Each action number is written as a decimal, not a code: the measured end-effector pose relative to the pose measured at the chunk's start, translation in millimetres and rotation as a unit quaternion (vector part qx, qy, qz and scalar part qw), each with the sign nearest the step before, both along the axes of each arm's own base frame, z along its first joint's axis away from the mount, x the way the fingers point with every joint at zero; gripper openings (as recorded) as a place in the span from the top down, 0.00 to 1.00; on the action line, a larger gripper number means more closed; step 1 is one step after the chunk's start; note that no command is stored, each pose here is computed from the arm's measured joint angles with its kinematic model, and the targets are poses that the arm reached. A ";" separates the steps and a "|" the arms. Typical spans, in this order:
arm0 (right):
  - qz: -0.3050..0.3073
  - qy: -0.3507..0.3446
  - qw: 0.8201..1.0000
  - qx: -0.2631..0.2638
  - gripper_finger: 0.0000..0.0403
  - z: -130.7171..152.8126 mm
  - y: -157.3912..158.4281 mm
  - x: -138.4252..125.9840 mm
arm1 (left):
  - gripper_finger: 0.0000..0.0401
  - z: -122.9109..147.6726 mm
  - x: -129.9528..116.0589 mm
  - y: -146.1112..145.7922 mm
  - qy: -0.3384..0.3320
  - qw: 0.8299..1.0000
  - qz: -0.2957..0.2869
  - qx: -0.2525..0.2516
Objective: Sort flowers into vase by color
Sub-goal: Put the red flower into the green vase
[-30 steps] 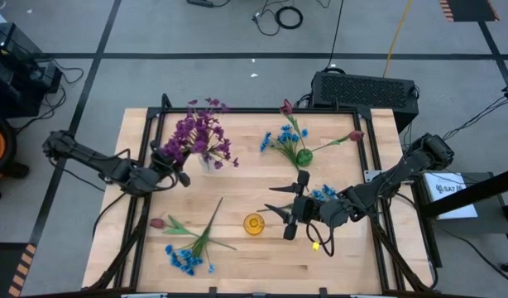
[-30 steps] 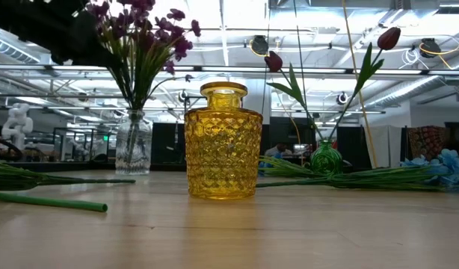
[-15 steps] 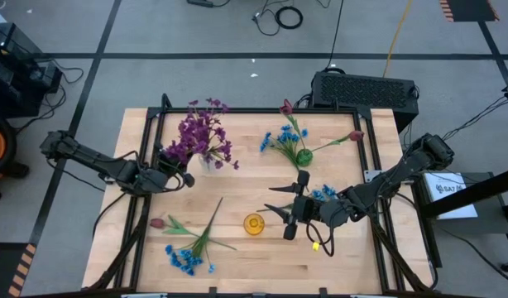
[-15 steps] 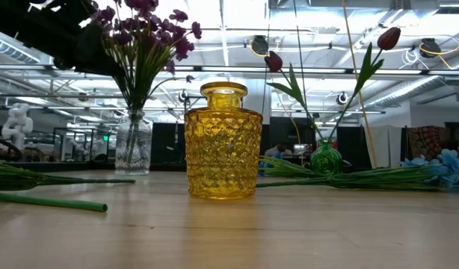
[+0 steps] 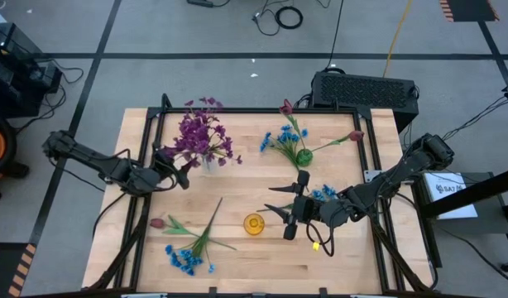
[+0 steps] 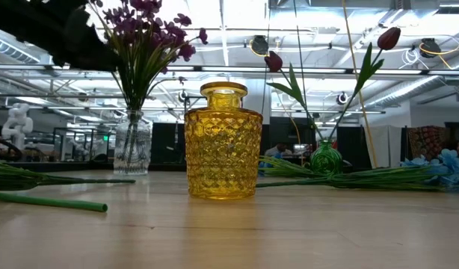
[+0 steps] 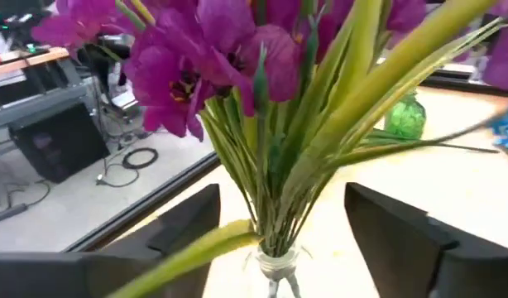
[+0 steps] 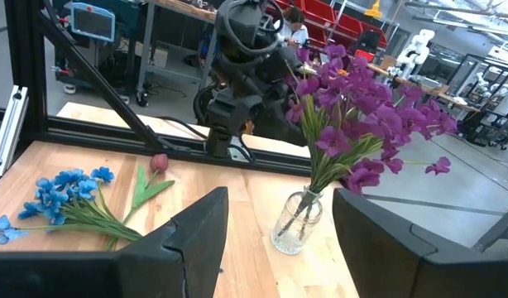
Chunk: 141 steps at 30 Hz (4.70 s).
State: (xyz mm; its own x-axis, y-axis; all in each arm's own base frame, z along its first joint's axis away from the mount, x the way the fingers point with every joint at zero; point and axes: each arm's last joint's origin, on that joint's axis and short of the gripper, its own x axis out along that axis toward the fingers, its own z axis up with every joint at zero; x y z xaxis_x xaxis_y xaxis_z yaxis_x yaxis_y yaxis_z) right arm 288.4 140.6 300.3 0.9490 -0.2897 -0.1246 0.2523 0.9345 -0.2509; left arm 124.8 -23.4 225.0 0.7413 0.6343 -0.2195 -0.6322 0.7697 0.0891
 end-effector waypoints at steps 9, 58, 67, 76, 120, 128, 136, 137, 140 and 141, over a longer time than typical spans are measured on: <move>-0.002 0.009 1.000 0.004 0.48 -2.4 -0.2 -0.4 | 0.27 21.8 -28.1 -1.9 0.008 0.994 -0.084 -0.076; 0.073 0.135 0.974 0.169 0.48 6.4 -2.5 -63.5 | 0.26 -2.5 35.6 -108.1 0.039 0.909 -0.372 -0.183; 0.067 0.137 0.972 0.176 0.48 5.5 -3.1 -63.7 | 0.27 -27.9 21.1 -123.5 0.149 0.860 -0.373 -0.314; 0.069 0.139 0.974 0.168 0.48 5.4 -3.2 -63.6 | 0.27 -51.4 9.7 -116.8 0.291 0.832 -0.324 -0.344; 0.070 0.141 0.974 0.160 0.48 5.3 -3.3 -63.5 | 0.95 -42.5 37.9 -128.1 0.476 0.809 -0.296 -0.178; 0.074 0.133 0.975 0.162 0.48 6.8 -2.7 -62.6 | 0.96 10.2 45.8 -129.5 0.504 0.795 -0.271 -0.200; 0.078 0.116 0.977 0.163 0.48 7.6 -0.2 -57.4 | 0.96 41.9 41.5 -115.6 0.559 0.772 -0.213 -0.215; 0.080 0.116 0.977 0.157 0.48 6.2 0.7 -54.9 | 0.96 45.1 40.8 -114.3 0.565 0.768 -0.209 -0.218; 0.083 0.116 0.980 0.140 0.48 1.2 3.8 -47.1 | 0.96 57.0 40.2 -113.4 0.573 0.758 -0.214 -0.227; 0.084 0.113 0.981 0.135 0.48 -0.3 4.2 -43.5 | 0.96 61.2 40.4 -113.6 0.571 0.759 -0.216 -0.228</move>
